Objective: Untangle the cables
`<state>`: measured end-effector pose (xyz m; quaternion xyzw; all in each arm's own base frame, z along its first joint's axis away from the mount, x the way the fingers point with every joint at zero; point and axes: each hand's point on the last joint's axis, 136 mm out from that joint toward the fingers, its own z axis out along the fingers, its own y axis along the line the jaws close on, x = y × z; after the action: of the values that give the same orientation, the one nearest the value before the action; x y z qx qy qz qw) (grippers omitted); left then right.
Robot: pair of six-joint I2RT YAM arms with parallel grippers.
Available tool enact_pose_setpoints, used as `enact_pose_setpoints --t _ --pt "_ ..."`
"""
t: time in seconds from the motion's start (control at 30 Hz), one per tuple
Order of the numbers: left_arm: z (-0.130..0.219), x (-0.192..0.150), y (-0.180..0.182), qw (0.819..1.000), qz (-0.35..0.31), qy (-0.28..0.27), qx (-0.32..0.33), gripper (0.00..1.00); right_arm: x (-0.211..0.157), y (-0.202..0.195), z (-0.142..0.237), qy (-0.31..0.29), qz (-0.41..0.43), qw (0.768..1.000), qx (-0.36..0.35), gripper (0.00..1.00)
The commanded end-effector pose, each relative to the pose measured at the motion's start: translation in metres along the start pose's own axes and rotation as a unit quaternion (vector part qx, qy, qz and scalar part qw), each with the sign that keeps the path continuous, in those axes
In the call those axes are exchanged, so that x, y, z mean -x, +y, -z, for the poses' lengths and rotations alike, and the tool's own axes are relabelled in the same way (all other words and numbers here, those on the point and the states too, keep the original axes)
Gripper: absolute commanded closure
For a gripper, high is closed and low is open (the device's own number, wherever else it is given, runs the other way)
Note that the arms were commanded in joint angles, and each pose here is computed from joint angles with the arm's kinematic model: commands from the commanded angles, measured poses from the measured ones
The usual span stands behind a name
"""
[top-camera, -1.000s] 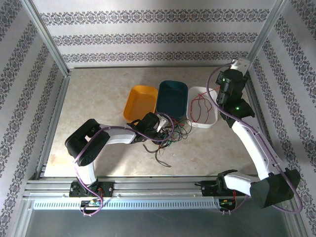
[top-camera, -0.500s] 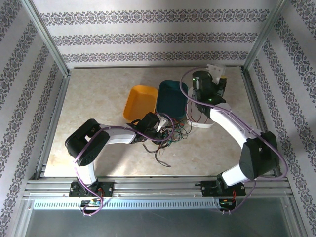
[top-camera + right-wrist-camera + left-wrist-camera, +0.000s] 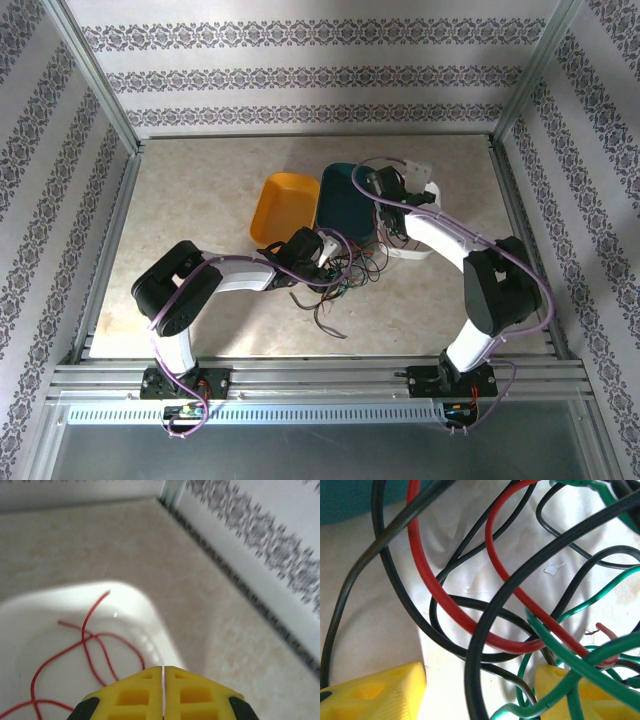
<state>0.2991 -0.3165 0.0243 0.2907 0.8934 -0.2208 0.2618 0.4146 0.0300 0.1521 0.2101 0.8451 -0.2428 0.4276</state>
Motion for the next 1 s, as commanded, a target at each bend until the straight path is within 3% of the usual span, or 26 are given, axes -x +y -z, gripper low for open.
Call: enact_pose_setpoints --t 0.0,0.3,0.53,0.57,0.6,0.63,0.77,0.97 --pt "-0.004 -0.04 0.017 0.997 0.015 0.071 0.03 0.39 -0.044 0.002 -0.012 0.076 -0.019 0.997 0.003 1.0" --pt "-0.002 -0.044 0.017 0.996 0.018 0.077 0.031 0.39 -0.096 0.022 -0.043 0.16 -0.029 0.987 0.0 1.0" --pt "0.001 -0.043 0.018 0.996 0.016 0.076 0.033 0.39 -0.091 0.039 -0.063 0.19 -0.052 0.98 0.023 1.0" --pt "0.001 -0.044 0.018 0.996 0.016 0.078 0.035 0.39 -0.086 0.041 -0.061 0.189 -0.057 0.98 0.032 0.94" --pt "0.001 -0.043 0.018 0.996 0.016 0.078 0.035 0.39 -0.079 0.042 -0.059 0.186 -0.064 0.98 0.039 0.75" --pt "0.001 -0.043 0.018 0.996 0.015 0.077 0.035 0.39 -0.074 0.041 -0.057 0.181 -0.069 0.98 0.044 0.66" --pt "-0.001 -0.042 0.018 0.997 0.017 0.074 0.033 0.39 -0.041 0.034 -0.037 0.143 -0.094 0.982 0.078 0.54" --pt "-0.003 -0.039 0.016 0.997 0.019 0.069 0.026 0.39 0.004 0.026 -0.001 0.084 -0.096 0.983 0.133 0.43"
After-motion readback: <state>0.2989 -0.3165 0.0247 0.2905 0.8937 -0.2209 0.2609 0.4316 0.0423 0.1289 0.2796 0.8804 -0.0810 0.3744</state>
